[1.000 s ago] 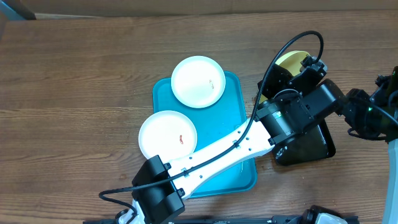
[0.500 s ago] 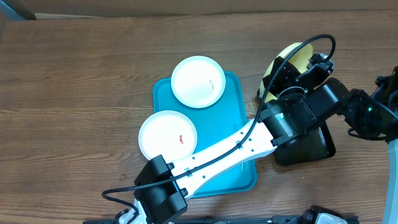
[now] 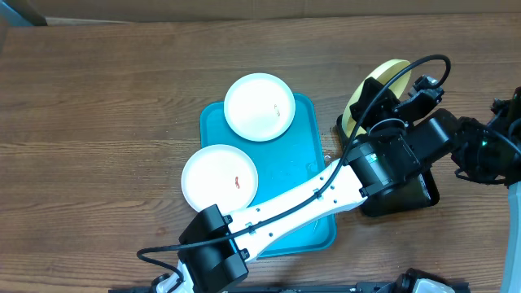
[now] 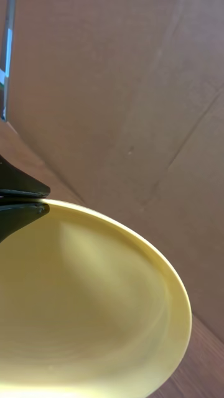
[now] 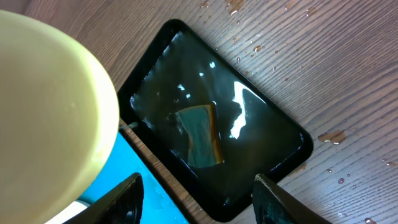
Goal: Clean dirty plates on tray and stack at the side
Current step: 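Lift the yellow plate with left gripper and swing it over the table, then lower the yellow plate onto the table left of the tray, release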
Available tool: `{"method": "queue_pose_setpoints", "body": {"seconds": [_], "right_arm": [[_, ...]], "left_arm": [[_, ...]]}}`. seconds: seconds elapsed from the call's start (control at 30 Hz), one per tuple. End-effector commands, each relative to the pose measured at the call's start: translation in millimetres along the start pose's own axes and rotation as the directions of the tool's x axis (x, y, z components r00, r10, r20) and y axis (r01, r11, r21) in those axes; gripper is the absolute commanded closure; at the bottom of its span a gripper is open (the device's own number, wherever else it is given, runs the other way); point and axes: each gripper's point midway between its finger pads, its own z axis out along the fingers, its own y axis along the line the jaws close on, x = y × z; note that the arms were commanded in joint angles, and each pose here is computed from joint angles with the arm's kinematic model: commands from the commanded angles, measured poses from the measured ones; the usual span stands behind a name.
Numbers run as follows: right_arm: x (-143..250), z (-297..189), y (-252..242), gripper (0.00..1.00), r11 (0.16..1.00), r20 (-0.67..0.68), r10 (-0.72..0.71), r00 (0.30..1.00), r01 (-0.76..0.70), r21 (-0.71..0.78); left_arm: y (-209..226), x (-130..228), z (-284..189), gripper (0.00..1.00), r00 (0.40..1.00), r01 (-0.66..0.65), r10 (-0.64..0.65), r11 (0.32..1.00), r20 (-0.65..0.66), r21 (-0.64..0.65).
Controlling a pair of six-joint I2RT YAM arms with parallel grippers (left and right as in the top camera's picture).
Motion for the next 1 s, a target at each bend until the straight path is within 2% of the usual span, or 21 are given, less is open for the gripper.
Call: {"method": "queue_pose_setpoints", "body": {"seconds": [0.0, 0.17, 0.3, 0.43, 0.53, 0.67, 0.73, 0.8, 0.83, 0.87, 0.97], "right_arm": [[-2.9, -7.6, 3.7, 0.42, 1.0, 0.025, -0.016, 1.0, 0.017, -0.023], [-2.8, -7.5, 3.8, 0.42, 1.0, 0.024, -0.016, 1.0, 0.017, -0.023], [-2.4, -7.5, 4.0, 0.42, 1.0, 0.022, -0.016, 1.0, 0.016, -0.025], [-0.9, -7.4, 3.4, 0.42, 1.0, 0.016, -0.015, 1.0, 0.015, -0.022], [-1.1, -7.4, 3.5, 0.42, 1.0, 0.017, -0.015, 1.0, 0.015, -0.023], [-1.1, -7.4, 3.5, 0.42, 1.0, 0.017, -0.015, 1.0, 0.015, -0.023], [-0.7, -7.4, 3.3, 0.42, 1.0, 0.015, -0.015, 1.0, 0.015, -0.022], [-0.3, -7.4, 3.2, 0.42, 1.0, 0.013, -0.014, 1.0, 0.015, -0.021], [-0.2, -7.4, 3.1, 0.42, 1.0, 0.013, -0.014, 1.0, 0.015, -0.021], [-0.3, -7.4, 3.2, 0.42, 1.0, 0.013, -0.014, 1.0, 0.015, -0.021], [-0.6, -7.4, 3.4, 0.42, 1.0, 0.015, -0.016, 1.0, 0.016, -0.022]], "left_arm": [[6.6, 2.7, 3.2, 0.96, 0.998, 0.059, -0.059, 0.998, -0.017, -0.01], [5.8, 2.0, 2.8, 0.96, 0.997, 0.071, -0.071, 0.997, -0.014, -0.007], [-3.0, 6.7, 8.5, 0.96, 0.993, 0.115, -0.114, 0.992, -0.029, 0.056], [2.1, 20.0, 13.7, 0.96, 0.974, 0.215, -0.211, 0.975, -0.079, 0.054], [5.6, 27.4, 8.8, 0.96, 0.938, 0.338, -0.315, 0.925, -0.146, 0.175], [37.5, 41.5, 4.6, 0.96, 0.837, 0.539, -0.471, 0.797, -0.28, 0.273], [64.9, 53.9, 2.8, 0.96, 0.759, 0.644, -0.533, 0.696, -0.373, 0.317], [93.9, 68.7, 1.4, 0.96, 0.706, 0.703, -0.554, 0.62, -0.44, 0.348], [120.7, 86.7, 2.4, 0.96, 0.656, 0.749, -0.575, 0.573, -0.489, 0.331], [137.4, 101.2, 4.0, 0.96, 0.624, 0.774, -0.586, 0.555, -0.517, 0.305], [195.4, 167.8, 14.1, 0.96, 0.458, 0.854, -0.655, 0.512, -0.601, 0.094]]}}
